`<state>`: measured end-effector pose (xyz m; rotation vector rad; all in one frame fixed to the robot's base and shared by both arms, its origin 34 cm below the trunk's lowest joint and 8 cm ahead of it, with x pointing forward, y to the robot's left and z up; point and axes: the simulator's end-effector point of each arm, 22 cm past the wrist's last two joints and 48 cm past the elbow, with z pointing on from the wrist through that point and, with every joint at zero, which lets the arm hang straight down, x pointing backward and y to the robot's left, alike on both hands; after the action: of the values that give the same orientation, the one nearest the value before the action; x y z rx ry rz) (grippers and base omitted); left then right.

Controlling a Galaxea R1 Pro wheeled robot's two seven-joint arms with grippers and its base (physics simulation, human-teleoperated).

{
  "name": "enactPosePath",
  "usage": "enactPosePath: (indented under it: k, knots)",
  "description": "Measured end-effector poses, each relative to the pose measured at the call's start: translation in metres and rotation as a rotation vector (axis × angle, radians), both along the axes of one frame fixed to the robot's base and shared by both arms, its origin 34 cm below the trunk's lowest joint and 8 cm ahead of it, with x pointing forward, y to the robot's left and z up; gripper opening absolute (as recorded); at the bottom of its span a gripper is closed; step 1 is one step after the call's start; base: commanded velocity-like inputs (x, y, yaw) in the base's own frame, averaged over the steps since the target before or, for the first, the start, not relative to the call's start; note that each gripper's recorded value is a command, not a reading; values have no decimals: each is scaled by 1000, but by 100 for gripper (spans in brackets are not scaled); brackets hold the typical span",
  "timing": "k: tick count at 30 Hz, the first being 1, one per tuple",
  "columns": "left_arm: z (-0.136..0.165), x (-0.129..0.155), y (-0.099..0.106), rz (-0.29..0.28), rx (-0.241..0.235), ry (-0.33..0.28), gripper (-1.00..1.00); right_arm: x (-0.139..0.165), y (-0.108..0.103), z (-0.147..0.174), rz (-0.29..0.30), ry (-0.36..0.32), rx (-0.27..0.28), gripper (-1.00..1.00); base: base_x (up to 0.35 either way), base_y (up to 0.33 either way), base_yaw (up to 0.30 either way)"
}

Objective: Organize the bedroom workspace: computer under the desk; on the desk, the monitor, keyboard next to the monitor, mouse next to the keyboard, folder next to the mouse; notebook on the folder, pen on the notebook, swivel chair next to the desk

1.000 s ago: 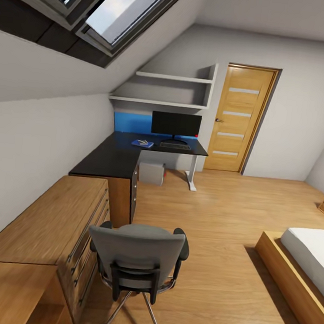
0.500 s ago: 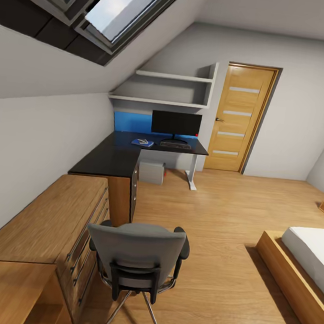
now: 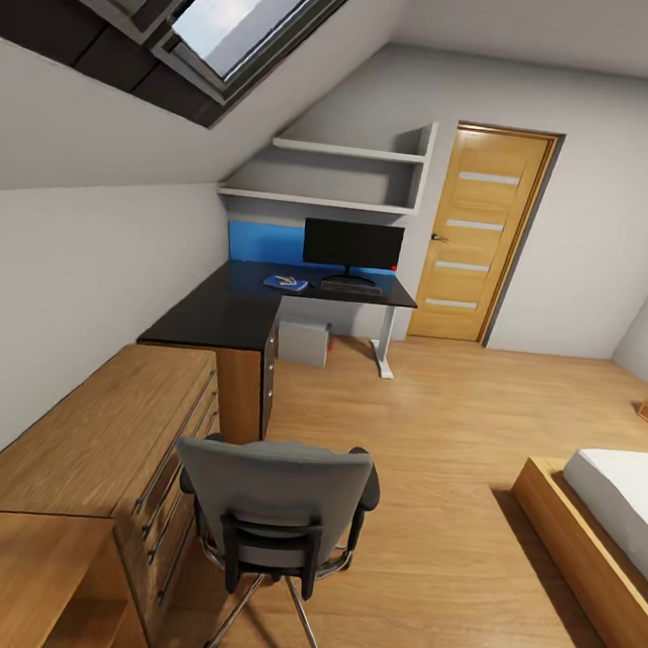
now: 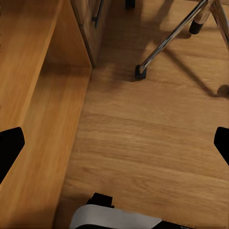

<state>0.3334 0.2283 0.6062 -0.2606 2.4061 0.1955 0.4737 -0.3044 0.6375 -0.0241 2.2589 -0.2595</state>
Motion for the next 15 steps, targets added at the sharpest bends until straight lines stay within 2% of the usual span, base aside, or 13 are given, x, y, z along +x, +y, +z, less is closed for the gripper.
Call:
enactPosePath:
  k: [10,15]
  knots:
    - [-13,2,1,1,2,-2,100,2,0,-13,0,0,0,100,-39,0,0]
    - [-19,3,0,1,1,-1,100,2,0,-20,0,1,0,100,-159,0,0]
